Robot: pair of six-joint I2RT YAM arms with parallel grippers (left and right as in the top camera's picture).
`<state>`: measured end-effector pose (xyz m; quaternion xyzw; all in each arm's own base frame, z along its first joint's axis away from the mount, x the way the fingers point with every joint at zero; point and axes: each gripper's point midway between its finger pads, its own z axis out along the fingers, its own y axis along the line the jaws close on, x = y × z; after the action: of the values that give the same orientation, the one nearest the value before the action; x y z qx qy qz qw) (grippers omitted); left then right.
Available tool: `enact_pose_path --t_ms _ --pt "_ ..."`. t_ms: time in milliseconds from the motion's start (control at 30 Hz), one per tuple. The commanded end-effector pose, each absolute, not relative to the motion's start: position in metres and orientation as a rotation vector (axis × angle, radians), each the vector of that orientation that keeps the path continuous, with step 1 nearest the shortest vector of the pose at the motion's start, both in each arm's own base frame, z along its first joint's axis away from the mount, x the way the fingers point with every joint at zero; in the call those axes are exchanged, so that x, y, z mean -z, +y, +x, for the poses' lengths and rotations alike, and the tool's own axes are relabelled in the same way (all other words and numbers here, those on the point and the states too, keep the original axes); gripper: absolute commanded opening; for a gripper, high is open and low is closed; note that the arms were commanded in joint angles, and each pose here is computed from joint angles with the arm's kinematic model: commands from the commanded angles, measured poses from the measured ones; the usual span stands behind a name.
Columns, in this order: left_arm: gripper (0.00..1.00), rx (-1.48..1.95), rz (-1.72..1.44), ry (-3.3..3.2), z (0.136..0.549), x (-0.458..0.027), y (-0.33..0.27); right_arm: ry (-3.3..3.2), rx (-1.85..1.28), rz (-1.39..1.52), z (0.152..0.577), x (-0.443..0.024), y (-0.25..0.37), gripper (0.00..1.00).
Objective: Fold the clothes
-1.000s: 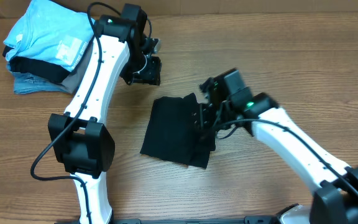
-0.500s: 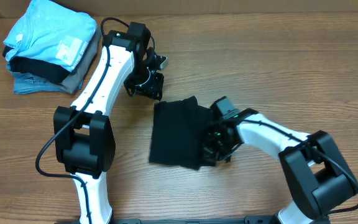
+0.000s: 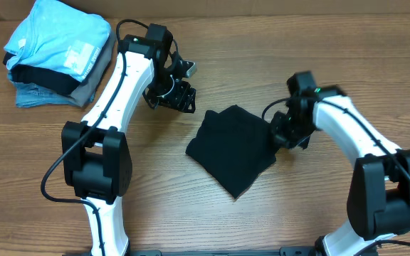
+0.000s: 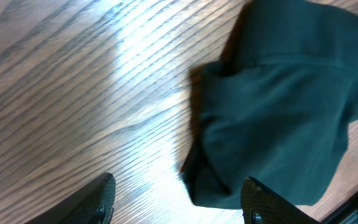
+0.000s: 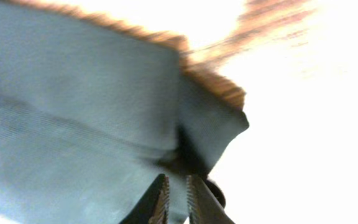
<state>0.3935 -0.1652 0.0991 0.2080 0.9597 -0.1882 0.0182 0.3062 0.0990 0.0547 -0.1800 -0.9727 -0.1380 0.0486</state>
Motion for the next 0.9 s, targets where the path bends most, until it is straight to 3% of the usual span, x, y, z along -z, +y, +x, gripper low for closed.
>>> enact_pose_path --t_ms 0,200,567,600,667,867 --pt "0.66 0.712 0.707 2.957 0.385 -0.097 -0.186 -2.987 0.690 -0.288 0.311 -0.100 0.129 0.18" --pt "0.51 0.837 0.858 2.870 0.373 -0.076 -0.221 -2.857 0.718 -0.284 0.277 -0.107 0.155 0.20" --pt "0.36 0.759 0.770 2.835 0.399 -0.028 -0.236 -2.748 0.631 -0.529 0.234 -0.031 0.172 0.20" --pt "0.30 0.759 0.766 2.826 0.402 -0.027 -0.237 -2.740 0.626 -0.548 0.232 -0.026 0.171 0.21" --pt "0.06 0.757 0.748 2.799 0.410 -0.026 -0.240 -2.732 0.621 -0.576 0.227 -0.018 0.169 0.21" --pt "0.04 0.809 0.637 2.701 0.438 -0.038 -0.253 -2.704 0.584 -0.632 0.215 -0.005 0.164 0.21"
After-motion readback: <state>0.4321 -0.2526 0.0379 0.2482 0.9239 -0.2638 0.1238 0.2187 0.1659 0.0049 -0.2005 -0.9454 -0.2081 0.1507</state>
